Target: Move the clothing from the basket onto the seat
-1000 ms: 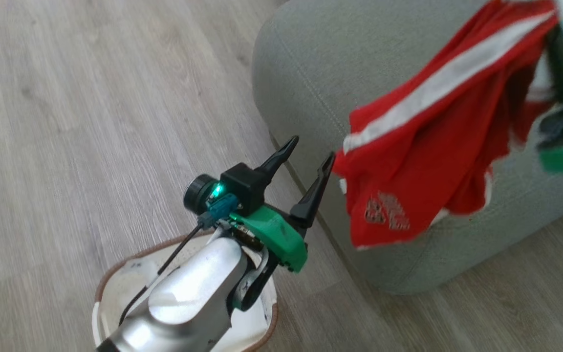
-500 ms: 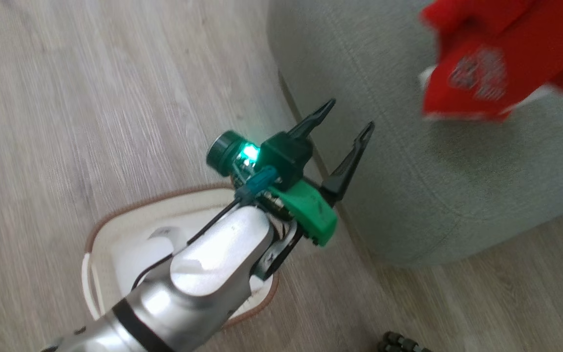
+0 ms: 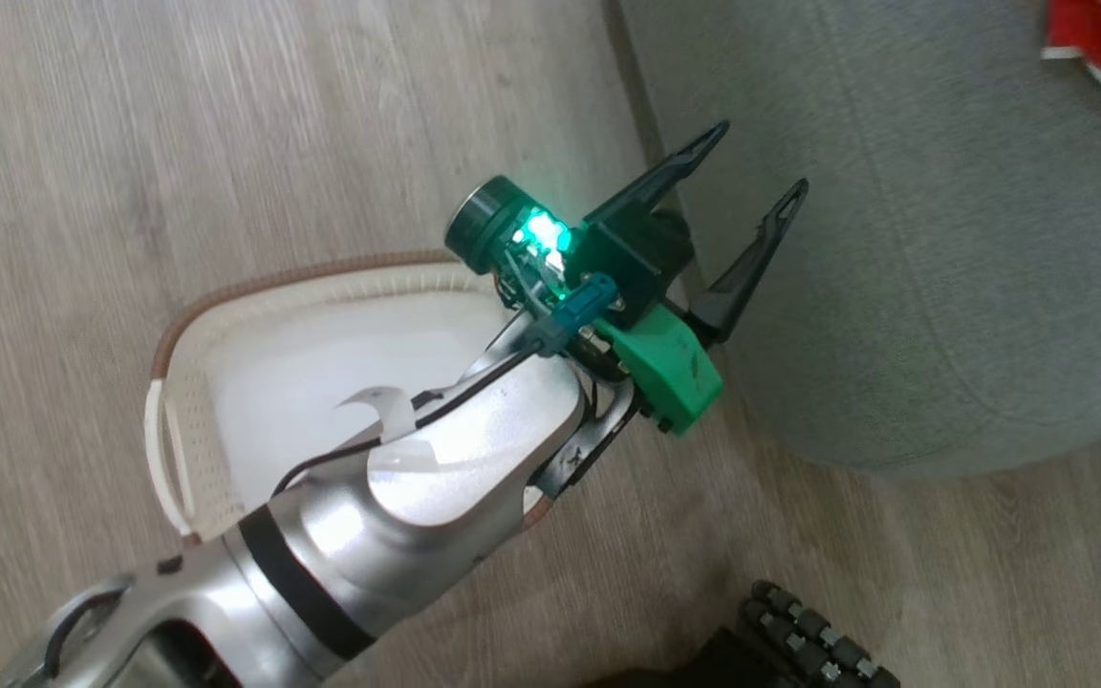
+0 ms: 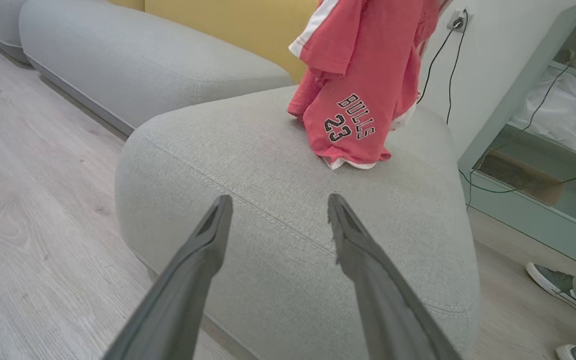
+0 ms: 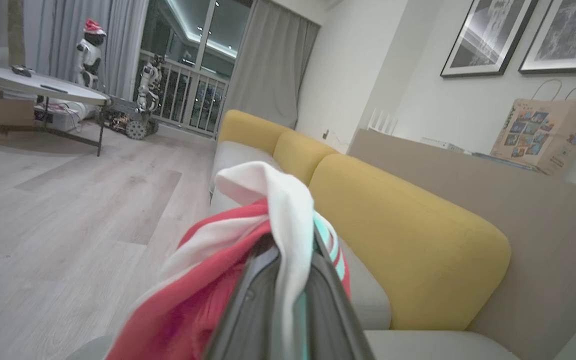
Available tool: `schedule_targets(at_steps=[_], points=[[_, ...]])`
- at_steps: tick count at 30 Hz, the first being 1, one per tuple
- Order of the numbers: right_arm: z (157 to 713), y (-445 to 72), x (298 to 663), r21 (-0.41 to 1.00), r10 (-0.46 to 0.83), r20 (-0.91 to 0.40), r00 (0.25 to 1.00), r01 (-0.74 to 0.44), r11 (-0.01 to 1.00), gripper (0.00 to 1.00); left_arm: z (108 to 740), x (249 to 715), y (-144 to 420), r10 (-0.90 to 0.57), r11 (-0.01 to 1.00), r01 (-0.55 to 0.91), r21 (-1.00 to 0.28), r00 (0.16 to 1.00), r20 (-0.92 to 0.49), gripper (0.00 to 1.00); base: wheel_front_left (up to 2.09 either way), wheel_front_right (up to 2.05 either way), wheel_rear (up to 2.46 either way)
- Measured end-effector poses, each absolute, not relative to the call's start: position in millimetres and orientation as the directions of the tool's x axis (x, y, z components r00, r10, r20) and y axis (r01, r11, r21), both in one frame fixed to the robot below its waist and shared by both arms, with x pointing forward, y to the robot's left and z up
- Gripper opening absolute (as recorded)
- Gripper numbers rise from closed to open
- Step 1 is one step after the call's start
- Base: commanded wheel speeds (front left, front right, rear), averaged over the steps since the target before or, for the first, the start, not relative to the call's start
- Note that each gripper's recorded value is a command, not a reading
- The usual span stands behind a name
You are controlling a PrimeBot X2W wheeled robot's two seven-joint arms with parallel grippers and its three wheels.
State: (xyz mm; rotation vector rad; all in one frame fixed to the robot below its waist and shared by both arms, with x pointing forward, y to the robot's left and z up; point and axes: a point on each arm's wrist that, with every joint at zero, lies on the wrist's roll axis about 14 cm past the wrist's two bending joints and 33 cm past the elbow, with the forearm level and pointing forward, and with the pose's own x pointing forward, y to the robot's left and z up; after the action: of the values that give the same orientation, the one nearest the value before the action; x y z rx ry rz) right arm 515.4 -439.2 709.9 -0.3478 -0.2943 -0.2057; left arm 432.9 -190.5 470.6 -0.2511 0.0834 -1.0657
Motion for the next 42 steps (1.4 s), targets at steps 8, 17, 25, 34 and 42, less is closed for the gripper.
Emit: schedule_targets(at_steps=[8,17,25,34,42], points=[[592.5,-445.2,550.6,-0.302,-0.196,0.057,0.979,0.204,0.931,0.00,436.2,440.1,-185.1,-0.863,0.479,0.822,-0.307,0.505,0.003,1.00,0.00,0.00,0.00],[480.9,-453.0,534.9,-0.258,-0.260,-0.253,0.932,0.194,0.946,0.00,430.5,450.8,-177.7,-0.841,0.516,0.795,-0.318,0.541,-0.014,1.00,0.00,0.00,0.00],[433.3,-442.3,513.1,-0.195,-0.241,-0.483,0.842,0.165,0.967,0.00,436.7,452.4,-171.1,-0.825,0.543,0.782,-0.306,0.564,-0.021,1.00,0.00,0.00,0.00],[457.9,-440.5,504.0,-0.217,-0.229,-0.495,0.838,0.136,0.967,1.00,467.9,450.6,-167.9,-0.813,0.556,0.785,-0.273,0.582,0.021,1.00,0.00,0.00,0.00],[507.0,-444.2,477.2,-0.253,-0.227,-0.467,0.855,0.117,0.960,1.00,495.9,430.2,-163.3,-0.808,0.555,0.786,-0.272,0.587,0.049,1.00,0.00,0.00,0.00]])
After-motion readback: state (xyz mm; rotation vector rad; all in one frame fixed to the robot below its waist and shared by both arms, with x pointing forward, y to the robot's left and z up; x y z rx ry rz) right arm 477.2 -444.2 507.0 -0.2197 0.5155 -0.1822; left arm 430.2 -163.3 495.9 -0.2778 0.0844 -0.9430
